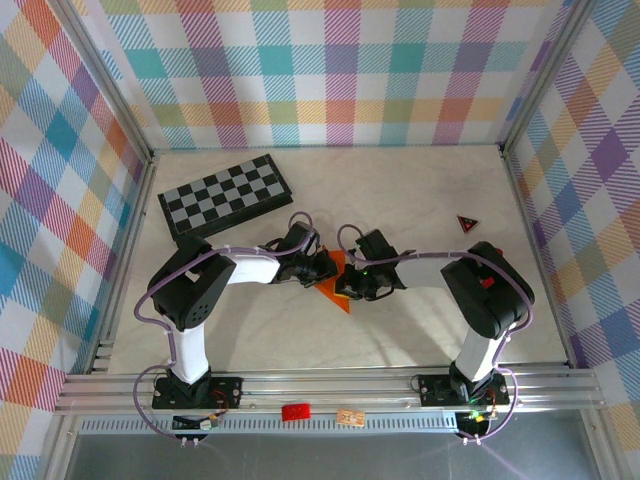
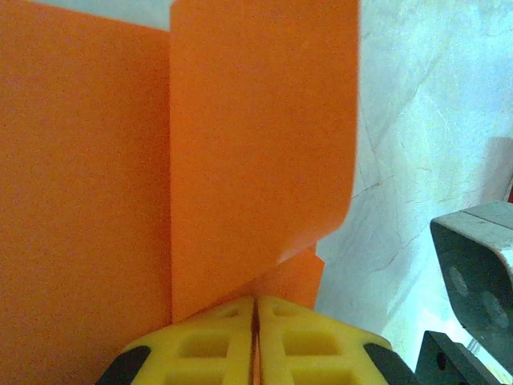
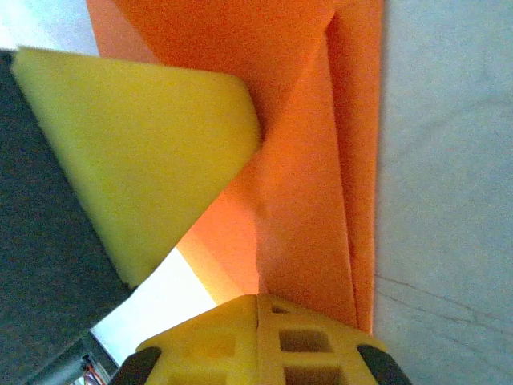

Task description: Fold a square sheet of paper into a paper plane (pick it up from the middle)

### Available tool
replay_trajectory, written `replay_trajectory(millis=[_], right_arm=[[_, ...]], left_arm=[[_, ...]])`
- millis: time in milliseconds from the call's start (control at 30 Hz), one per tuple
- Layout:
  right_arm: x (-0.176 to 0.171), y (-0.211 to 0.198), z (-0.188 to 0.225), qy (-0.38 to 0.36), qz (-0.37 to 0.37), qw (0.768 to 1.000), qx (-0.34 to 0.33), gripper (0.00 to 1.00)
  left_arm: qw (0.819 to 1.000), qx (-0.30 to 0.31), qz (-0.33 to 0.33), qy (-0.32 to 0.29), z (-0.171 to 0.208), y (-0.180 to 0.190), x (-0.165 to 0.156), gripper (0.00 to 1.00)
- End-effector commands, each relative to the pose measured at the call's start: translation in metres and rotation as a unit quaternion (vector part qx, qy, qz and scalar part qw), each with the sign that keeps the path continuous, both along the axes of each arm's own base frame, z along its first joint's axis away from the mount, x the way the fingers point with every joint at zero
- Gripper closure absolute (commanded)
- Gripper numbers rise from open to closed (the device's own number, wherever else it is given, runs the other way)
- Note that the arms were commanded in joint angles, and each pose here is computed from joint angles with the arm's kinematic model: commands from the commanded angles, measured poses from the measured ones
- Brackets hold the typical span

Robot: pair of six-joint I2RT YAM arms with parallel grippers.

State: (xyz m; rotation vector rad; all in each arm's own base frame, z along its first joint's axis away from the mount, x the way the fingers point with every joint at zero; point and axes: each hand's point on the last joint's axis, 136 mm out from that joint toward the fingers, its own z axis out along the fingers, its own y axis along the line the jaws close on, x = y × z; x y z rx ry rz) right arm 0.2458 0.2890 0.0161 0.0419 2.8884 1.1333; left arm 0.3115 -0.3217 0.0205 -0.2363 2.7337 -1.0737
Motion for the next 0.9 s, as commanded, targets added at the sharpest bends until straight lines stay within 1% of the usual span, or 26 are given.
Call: replay_trajectory(millis=[0, 100, 200, 400, 500, 667, 867], right_arm=[[-0.02, -0.014, -0.017, 0.043, -0.006, 0.999, -0.009, 0.95], [-0.031, -0.021, -0.027, 0.057, -0.001, 0.998, -0.013, 0.96], [-0.042, -0.027, -0.035, 0.075, 0.009, 0.997, -0.009, 0.99], [-0.054, -0.032, -0.037, 0.082, 0.035, 0.996, -0.002, 1.0], [-0.055, -0.033, -0.035, 0.081, 0.041, 0.996, 0.002, 1.0], [-0.053, -0.033, -0.034, 0.078, 0.041, 0.996, 0.004, 1.0], [-0.05, -0.034, -0.034, 0.078, 0.037, 0.996, 0.006, 1.0]], left_arm=[[0.999, 0.042, 0.0, 0.024, -0.019, 0.012, -0.012, 0.88], [0.999, 0.033, -0.003, 0.012, -0.008, 0.008, -0.007, 0.88], [1.0, 0.016, -0.006, -0.01, 0.01, 0.003, -0.001, 0.87], [0.999, -0.014, -0.007, -0.051, 0.048, 0.002, 0.0, 0.84], [0.999, -0.016, -0.008, -0.05, 0.052, 0.007, -0.008, 0.87], [0.999, -0.024, -0.031, -0.027, 0.045, 0.004, -0.026, 0.91], [0.999, -0.026, -0.041, -0.014, 0.033, -0.008, -0.029, 0.92]])
